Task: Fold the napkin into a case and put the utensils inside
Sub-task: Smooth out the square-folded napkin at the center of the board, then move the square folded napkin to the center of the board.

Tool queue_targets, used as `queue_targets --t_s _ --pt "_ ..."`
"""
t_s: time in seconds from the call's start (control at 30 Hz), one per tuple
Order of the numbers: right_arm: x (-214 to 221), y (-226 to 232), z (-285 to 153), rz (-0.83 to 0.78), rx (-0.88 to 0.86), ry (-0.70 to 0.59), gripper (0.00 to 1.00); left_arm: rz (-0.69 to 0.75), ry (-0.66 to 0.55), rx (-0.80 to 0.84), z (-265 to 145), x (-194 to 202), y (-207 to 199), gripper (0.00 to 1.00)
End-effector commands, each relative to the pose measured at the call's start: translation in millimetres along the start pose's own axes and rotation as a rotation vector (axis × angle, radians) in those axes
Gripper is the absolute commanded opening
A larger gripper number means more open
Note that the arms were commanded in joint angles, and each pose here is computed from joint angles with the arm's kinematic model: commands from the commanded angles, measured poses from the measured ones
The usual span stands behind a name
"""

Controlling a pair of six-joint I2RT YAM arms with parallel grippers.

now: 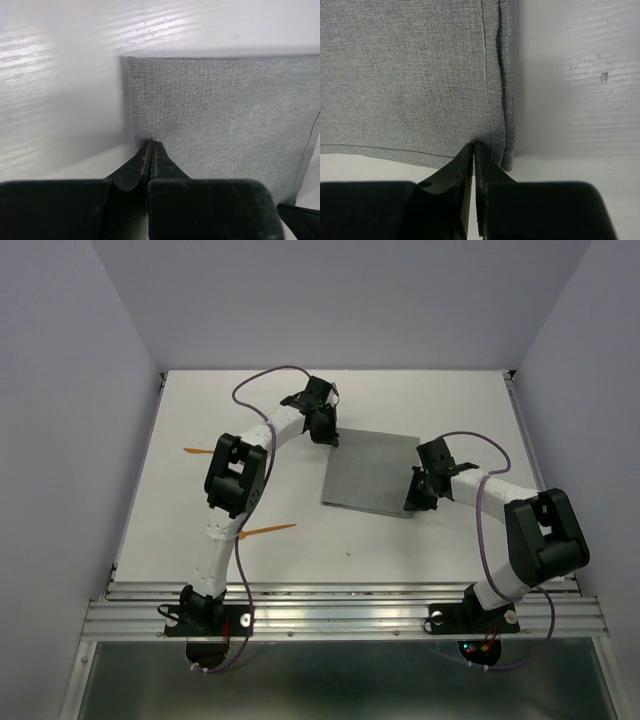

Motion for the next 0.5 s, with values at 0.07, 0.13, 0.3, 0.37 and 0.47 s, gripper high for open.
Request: queue_targets --t_s 0.07,0.13,0.3,0.37,0.47 --pt "-3.5 -1.2 13.4 0.013 0.014 -0.022 0.1 0.049 -0.071 0.064 -55.0 -2.3 -21.2 0.0" --pt "-4.3 -0.6 11.2 0.011 0.008 -0.029 0.1 0.067 -0.045 0.09 -71.9 13.5 -24.8 0.0" --pt "-9.9 -1.1 4.5 0.007 0.025 -0.065 0.1 0.081 0.033 0.135 -86.4 62.5 -20.2 0.0" --pt "-11.3 -1.1 3.7 0.002 0.03 -0.068 0.1 0.078 0.064 0.136 -87.4 84.3 -14.1 0.0" --pt "-13.4 -0.1 2.7 0.001 0.033 -0.069 0.11 0.075 0.095 0.132 -87.6 105.8 -4.5 0.0"
Point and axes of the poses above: each gripper's point midway between its finger pads, its own z axis out along the fingers, its own y axis along the line the jaws close on, x = y × z, the point moved 7 cm from there along -z, back along the fingers
